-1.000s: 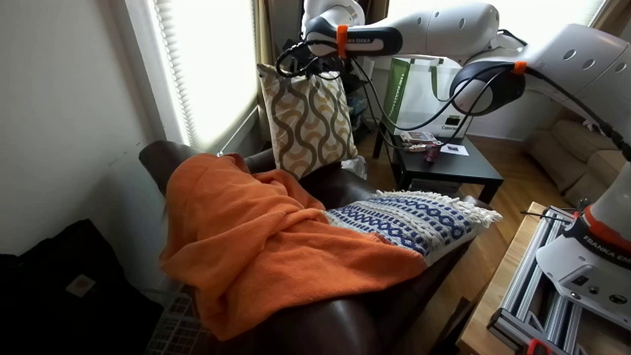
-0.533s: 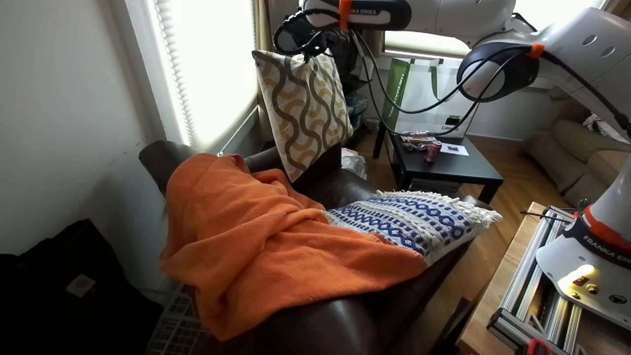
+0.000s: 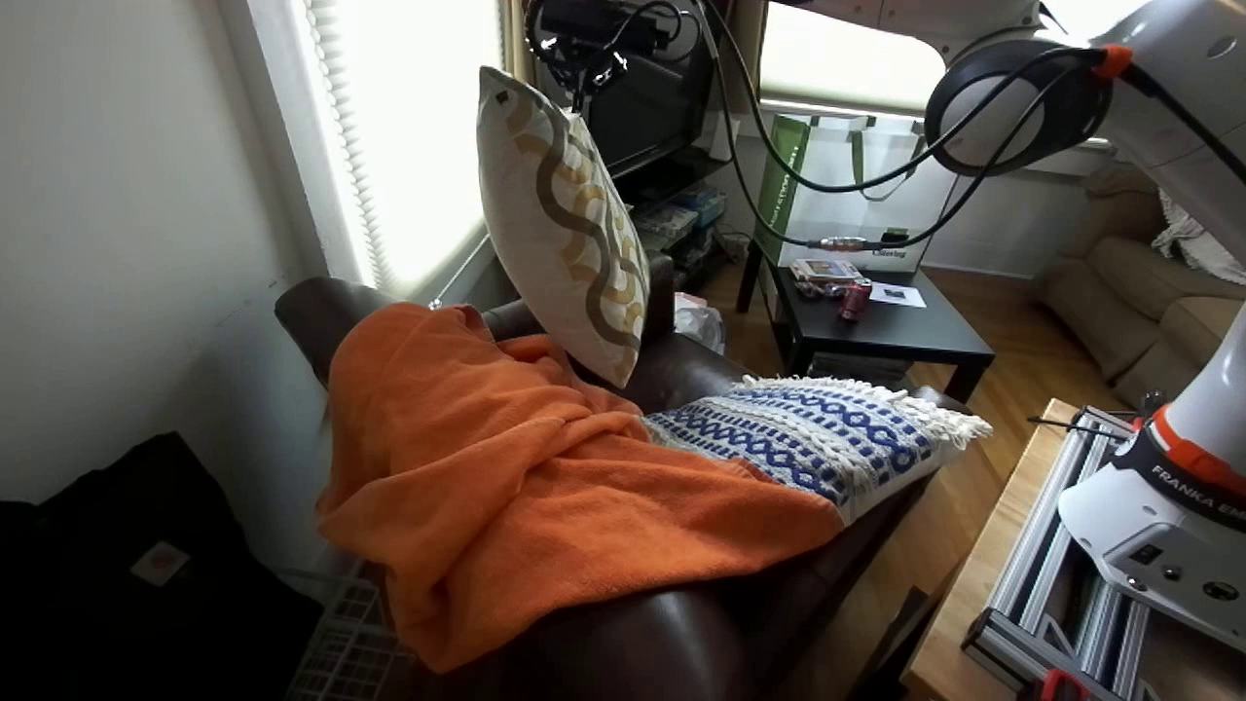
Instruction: Pick up the throw pillow on the left and put it on the orange throw blanket
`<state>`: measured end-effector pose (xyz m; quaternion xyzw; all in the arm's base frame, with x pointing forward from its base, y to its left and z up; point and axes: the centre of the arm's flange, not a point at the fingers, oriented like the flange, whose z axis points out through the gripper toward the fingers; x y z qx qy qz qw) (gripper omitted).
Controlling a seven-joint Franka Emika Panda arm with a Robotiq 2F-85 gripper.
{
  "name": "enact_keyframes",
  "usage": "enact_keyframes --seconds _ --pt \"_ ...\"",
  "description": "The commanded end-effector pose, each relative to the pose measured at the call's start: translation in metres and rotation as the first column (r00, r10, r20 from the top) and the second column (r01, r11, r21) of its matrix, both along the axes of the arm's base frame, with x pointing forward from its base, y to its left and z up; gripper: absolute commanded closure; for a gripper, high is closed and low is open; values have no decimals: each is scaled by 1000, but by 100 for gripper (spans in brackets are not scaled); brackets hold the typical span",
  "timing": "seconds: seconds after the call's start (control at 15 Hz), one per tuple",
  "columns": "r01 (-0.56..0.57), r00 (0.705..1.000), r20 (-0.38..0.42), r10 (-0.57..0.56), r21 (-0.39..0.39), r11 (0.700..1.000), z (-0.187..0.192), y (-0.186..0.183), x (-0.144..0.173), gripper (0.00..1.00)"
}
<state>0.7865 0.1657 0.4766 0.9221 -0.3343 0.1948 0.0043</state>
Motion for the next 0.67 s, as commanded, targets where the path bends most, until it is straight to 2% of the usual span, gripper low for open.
enact_keyframes --seconds 0.0,0.13,0.27,0.47,0.6 --pt "-164 986 -41 162 -37 986 22 -3 -76 99" --pt "-260 964 -87 253 -84 962 23 6 -85 99" --pt "-359 930 -137 342 -127 925 23 13 -91 99" --pt "-504 857 -213 470 -151 851 25 21 -98 99" --pt "-600 788 -273 553 -134 789 25 26 -104 99"
